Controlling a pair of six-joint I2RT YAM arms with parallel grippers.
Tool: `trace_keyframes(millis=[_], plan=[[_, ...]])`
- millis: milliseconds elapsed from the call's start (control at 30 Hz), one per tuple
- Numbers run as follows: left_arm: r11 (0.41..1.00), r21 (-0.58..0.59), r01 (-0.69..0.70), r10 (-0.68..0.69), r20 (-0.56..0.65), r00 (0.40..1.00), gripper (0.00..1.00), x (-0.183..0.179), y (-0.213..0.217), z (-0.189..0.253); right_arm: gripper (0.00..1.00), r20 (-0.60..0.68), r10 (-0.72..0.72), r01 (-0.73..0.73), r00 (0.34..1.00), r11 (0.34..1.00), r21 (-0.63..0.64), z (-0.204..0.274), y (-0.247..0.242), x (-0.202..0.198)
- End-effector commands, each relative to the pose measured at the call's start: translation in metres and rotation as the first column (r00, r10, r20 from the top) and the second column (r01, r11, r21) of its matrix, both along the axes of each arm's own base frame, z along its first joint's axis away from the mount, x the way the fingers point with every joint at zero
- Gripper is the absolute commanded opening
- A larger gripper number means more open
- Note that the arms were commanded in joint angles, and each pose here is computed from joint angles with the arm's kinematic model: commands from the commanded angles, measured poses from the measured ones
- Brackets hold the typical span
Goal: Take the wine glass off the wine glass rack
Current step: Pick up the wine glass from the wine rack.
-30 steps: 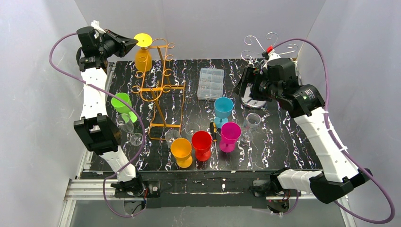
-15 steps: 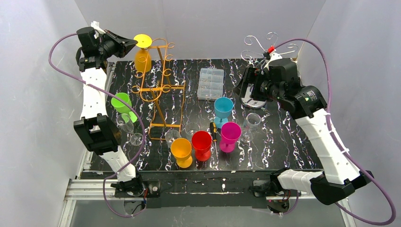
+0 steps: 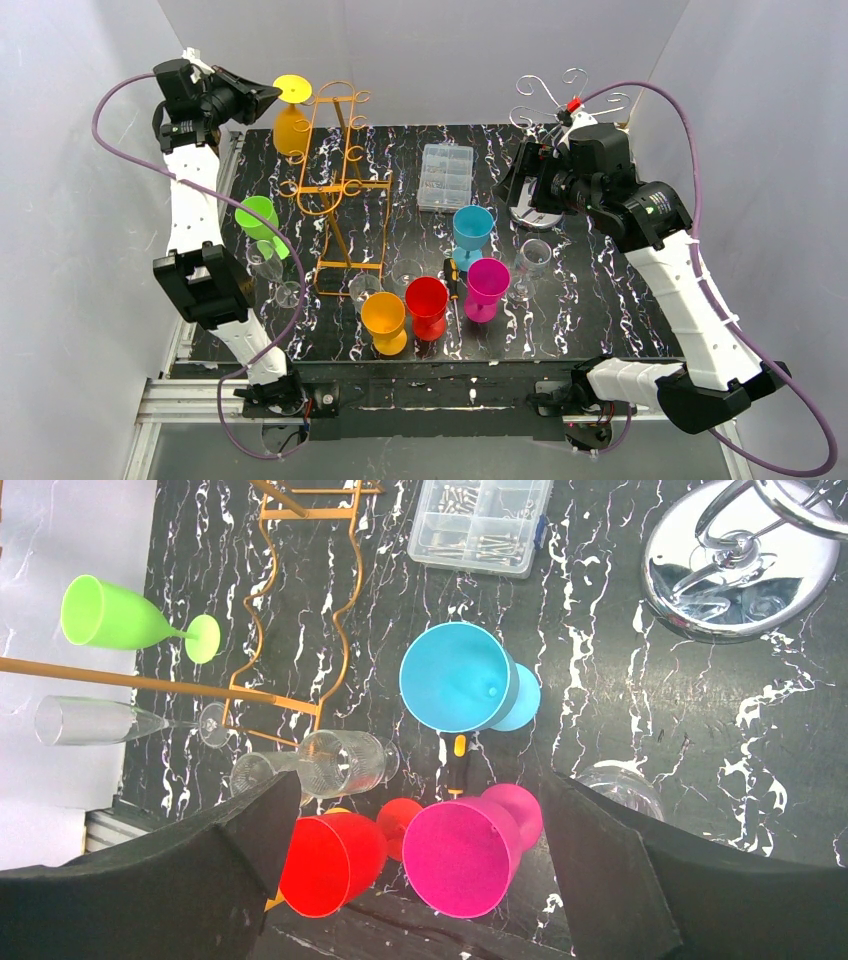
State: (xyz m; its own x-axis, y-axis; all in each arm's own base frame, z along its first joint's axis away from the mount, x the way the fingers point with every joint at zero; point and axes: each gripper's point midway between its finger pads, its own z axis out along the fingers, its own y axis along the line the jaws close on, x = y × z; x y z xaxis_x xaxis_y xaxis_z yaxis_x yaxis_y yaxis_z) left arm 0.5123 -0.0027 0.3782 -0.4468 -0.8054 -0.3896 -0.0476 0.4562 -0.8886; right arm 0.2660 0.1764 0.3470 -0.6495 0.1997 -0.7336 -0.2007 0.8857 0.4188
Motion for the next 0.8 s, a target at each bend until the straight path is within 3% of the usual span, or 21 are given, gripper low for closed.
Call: trace_keyframes(millis=[0,367,767], plan=[[0.997,0.083,-0.004,-0.006,0.121,0.993,0.0,-0.025,-0.001,0.054,0.98,0.057,0.007,-0.008,0.998,0.999,0.033,0.017,0.001,-0.001],[0.962,0.256,-0.094,0.031,0.239,0.97,0.0,-0.056,0.007,0.111,0.98,0.129,0.033,-0.045,0.991,0.995,0.09,0.047,0.011,0.004],[0.979,0.187,-0.083,-0.021,0.493,0.87,0.0,-0.116,-0.026,0.219,0.98,0.317,0.004,-0.085,0.948,0.966,0.243,0.111,0.025,0.016]])
